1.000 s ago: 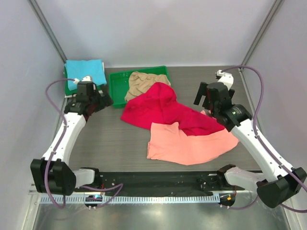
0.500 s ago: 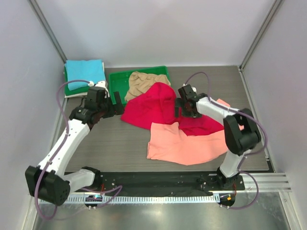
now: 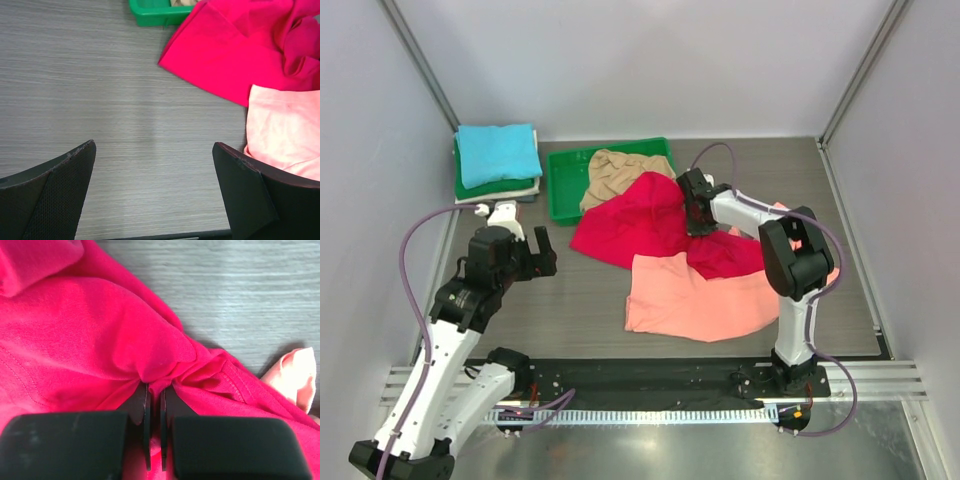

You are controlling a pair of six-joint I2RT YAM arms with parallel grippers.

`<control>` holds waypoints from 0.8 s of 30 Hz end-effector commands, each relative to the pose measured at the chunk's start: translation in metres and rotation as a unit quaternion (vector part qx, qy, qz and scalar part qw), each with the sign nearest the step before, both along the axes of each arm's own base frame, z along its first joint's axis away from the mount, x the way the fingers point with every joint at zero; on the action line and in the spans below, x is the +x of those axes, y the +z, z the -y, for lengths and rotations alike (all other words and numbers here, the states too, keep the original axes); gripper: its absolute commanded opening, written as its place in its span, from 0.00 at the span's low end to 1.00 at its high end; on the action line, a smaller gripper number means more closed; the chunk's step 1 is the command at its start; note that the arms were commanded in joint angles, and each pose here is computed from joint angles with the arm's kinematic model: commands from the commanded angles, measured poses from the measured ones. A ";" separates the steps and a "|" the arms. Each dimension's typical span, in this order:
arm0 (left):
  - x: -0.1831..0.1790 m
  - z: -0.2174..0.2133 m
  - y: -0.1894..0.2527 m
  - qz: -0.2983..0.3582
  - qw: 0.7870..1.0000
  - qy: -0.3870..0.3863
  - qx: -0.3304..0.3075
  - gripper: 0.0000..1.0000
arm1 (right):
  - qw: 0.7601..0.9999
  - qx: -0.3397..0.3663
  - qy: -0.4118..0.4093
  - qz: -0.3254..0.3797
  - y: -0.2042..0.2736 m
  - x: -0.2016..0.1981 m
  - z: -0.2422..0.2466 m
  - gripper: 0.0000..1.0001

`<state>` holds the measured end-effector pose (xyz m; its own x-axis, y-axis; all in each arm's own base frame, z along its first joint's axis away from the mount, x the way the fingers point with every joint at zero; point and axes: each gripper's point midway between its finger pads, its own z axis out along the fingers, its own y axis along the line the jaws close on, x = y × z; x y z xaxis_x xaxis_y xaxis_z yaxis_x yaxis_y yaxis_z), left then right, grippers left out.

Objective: Fold and stack the t-shirts

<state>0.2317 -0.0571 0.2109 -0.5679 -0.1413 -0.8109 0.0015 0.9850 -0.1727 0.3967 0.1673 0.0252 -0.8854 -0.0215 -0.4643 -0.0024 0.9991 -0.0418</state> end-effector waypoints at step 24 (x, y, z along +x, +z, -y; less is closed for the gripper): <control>0.002 -0.010 0.015 0.038 0.999 0.020 0.011 1.00 | 0.827 0.374 0.092 0.410 0.374 0.153 -0.183 0.01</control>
